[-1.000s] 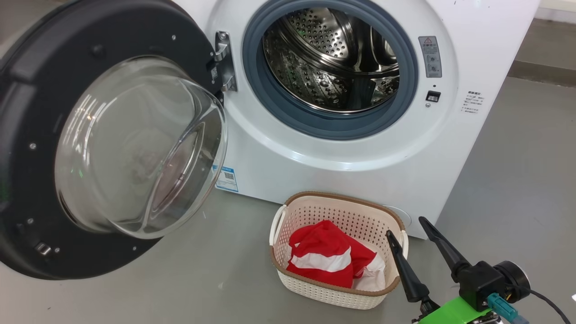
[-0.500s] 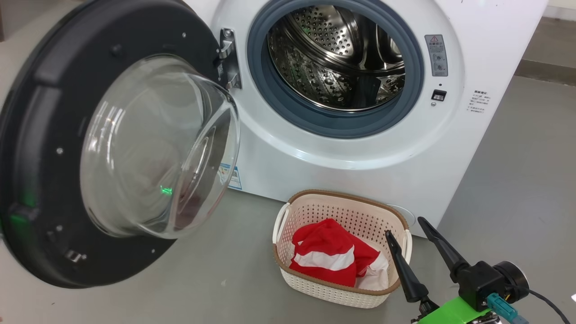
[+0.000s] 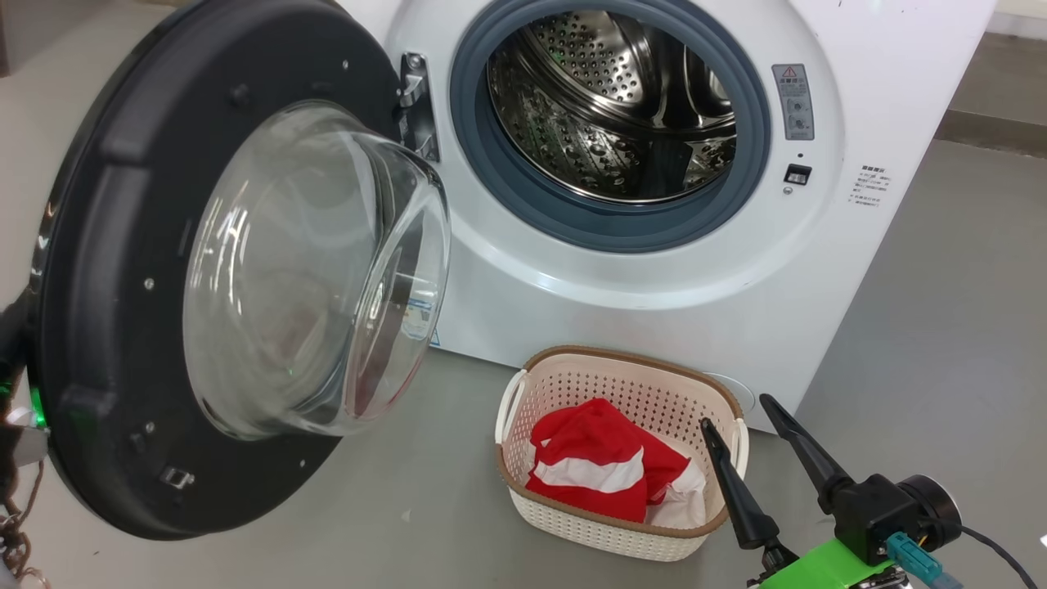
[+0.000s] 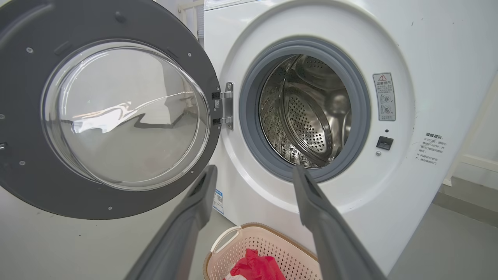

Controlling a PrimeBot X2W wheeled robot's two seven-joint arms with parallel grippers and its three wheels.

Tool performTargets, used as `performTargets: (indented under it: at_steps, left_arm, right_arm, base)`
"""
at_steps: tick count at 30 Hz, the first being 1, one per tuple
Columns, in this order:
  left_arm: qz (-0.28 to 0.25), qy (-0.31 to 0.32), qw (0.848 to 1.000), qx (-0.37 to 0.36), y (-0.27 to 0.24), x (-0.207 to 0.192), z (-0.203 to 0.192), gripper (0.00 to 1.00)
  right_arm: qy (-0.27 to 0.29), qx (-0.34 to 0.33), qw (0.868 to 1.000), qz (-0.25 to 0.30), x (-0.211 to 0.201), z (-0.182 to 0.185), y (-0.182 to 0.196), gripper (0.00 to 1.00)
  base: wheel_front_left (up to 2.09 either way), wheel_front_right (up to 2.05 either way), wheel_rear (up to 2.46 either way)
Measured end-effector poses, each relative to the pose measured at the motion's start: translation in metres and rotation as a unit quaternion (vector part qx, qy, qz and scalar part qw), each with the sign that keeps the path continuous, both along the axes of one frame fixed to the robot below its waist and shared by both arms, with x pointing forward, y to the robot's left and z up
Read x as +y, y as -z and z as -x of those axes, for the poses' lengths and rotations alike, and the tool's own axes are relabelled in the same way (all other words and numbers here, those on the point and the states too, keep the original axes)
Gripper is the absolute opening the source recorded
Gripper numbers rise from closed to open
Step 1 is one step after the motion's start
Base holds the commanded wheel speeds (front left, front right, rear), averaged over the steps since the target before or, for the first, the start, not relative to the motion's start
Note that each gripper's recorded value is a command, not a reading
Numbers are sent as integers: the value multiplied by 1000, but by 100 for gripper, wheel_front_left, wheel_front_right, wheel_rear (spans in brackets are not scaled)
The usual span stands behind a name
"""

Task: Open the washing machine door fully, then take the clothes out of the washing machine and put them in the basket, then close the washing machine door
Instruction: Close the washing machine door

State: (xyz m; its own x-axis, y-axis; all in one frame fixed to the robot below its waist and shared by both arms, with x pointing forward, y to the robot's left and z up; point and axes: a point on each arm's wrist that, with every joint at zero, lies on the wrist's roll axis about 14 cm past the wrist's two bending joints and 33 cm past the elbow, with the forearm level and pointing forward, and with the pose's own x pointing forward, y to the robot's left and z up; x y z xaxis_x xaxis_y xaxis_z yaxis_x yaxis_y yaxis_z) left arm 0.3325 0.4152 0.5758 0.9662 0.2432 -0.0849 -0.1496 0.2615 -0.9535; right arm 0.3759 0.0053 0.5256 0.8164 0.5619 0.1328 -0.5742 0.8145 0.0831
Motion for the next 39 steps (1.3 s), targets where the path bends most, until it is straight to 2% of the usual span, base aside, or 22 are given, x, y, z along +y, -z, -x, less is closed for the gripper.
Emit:
performTargets:
  at_steps: [11,39]
  left_arm:
    - [14,35,999,-9,0,-27,-4,0]
    - [60,138,988,-32,-11,-109,-15,0]
  right_arm:
    - [17,9,1000,-19,-11,-2,-1,100]
    - [59,28,998,-25,-39,-6,10,100]
  base:
    - [0,0,0]
    - [0,0,0]
